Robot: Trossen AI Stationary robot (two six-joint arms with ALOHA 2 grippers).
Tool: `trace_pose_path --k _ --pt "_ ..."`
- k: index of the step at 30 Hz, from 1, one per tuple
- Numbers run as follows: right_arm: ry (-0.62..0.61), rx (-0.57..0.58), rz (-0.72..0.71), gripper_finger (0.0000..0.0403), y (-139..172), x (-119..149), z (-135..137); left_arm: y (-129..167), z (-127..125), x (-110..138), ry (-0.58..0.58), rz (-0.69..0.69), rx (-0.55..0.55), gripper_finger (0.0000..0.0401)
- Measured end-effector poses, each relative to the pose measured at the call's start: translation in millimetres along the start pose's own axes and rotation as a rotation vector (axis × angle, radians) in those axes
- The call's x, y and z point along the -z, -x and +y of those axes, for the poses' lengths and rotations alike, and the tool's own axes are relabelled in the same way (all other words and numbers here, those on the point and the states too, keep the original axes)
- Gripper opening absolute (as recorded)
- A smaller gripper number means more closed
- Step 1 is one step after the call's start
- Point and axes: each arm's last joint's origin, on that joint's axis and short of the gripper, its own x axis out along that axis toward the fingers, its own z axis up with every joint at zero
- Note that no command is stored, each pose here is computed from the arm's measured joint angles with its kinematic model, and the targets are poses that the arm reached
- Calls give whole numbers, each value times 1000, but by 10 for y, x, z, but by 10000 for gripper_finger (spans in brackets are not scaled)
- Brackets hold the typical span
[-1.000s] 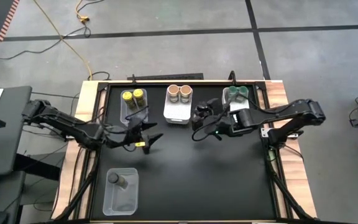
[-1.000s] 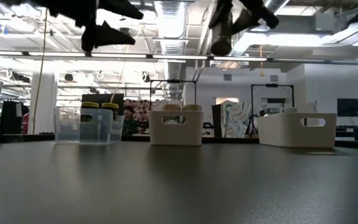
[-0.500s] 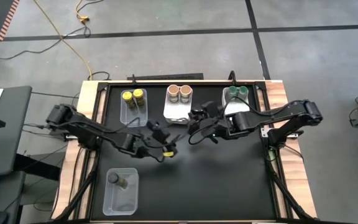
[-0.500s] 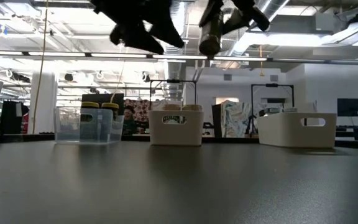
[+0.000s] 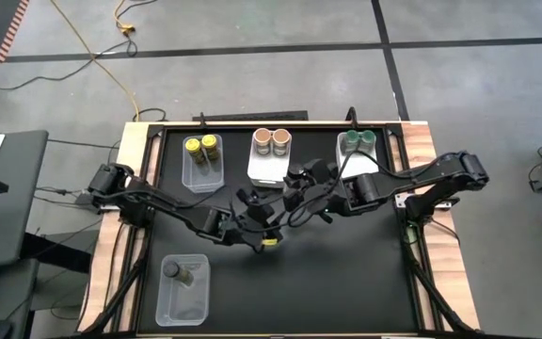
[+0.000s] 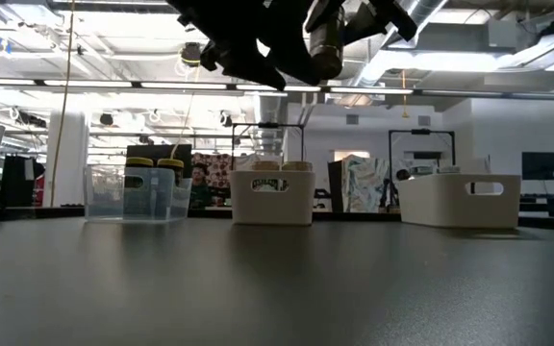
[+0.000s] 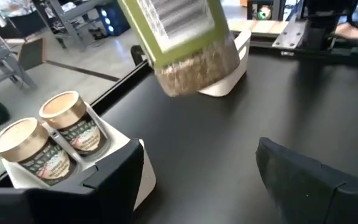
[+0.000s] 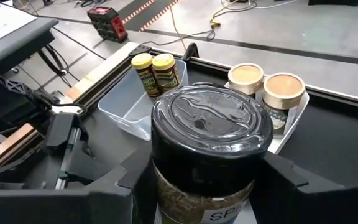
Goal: Sort spices by type
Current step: Put the black spice bottle into the bottom transparent bin
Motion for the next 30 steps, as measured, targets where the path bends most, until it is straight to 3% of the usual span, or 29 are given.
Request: trace_pose_path --k 14,22,30 --pt "-7 0 21 223 -10 29 1 -58 8 -158 201 -54 78 295" --pt "84 -83 88 225 -7 40 36 -44 -15 -233 219 -108 118 295" --pt "97 -111 93 226 49 47 59 -23 -33 -262 245 -131 136 295"
